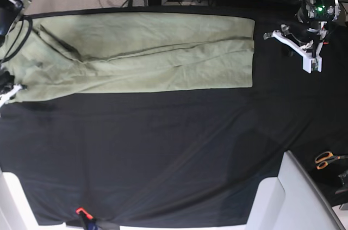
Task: Fold the T-shirt properly
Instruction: 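Slide both grippers along the shirt edges to straighten the folded strip, then grasp the strip end with the left gripper and fold it toward the right gripper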
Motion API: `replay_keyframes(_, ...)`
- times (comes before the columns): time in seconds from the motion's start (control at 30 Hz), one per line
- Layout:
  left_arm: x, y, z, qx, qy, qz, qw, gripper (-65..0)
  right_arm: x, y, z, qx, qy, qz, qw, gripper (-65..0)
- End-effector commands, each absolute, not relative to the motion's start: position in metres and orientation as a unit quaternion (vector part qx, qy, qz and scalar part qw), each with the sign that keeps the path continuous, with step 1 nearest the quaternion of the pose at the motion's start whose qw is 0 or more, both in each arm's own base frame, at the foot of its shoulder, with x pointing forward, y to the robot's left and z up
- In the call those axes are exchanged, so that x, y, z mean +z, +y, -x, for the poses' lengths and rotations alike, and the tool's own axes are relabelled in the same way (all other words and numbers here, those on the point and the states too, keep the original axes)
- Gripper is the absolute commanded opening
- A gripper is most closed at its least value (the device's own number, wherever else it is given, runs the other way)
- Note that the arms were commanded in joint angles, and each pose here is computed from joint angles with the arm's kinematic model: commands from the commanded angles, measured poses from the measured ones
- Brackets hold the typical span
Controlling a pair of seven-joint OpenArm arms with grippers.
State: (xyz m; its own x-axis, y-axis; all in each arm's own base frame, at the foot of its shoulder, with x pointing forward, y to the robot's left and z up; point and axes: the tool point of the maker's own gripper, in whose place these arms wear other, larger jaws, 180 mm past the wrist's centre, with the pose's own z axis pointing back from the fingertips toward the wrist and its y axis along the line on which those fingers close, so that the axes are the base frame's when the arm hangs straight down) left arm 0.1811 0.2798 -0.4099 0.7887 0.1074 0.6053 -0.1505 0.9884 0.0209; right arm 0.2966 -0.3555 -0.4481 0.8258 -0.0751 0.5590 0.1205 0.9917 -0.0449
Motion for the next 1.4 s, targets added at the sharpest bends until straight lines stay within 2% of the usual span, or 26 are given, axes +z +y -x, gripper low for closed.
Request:
replay_keyframes(0.0, -0.402, 0.282, -0.186, 0.064, -0.334, -0.037, 0.940, -65.0, -0.432, -0.363, -0.314, -0.051, -0.326, 0.042, 0.943, -62.9)
replay_keyframes(0.33, -0.403, 0.281, -0.183, 0.067, -0.333, -0.034, 0.940, -65.0, -0.463, -0.382, -0.321, -0.108, -0.324, 0.000, 0.940, -62.9)
replay_keyframes(0.77, -0.403, 0.281, -0.184, 0.067, -0.333, -0.033, 0.940, -65.0, -0.474, -0.456, -0.279, -0.263, -0.291, 0.150, 0.908, -62.9)
replay_keyframes(0.93, -0.414, 0.284, -0.179, 0.079, -0.319, -0.031, 0.944, -65.0, -0.457, -0.456, -0.284, -0.232, -0.320, 0.156, 0.905, -62.9)
replay_keyframes(1.07, -0.427, 0.285, -0.177, 0.087, -0.304, -0.025, 0.948, -65.0, -0.434, -0.431, -0.304, -0.169, -0.371, 0.132, 0.903, -62.9)
replay_keyframes(1.13, -0.434, 0.285, -0.175, 0.093, -0.297, -0.022, 0.950, -57.9, -0.422, -0.420, -0.306, -0.139, -0.392, 0.129, 0.900, -62.9)
replay_keyframes(1.3, -0.439, 0.258, -0.190, 0.091, -0.306, 0.012, 0.948, -29.9, -0.379, -0.393, -0.304, -0.080, -0.450, 0.149, 0.877, -62.9)
replay_keyframes(1.37, -0.439, 0.233, -0.203, 0.065, -0.316, 0.050, 0.945, -19.7, -0.368, -0.382, -0.293, -0.063, -0.460, 0.159, 0.872, -62.9)
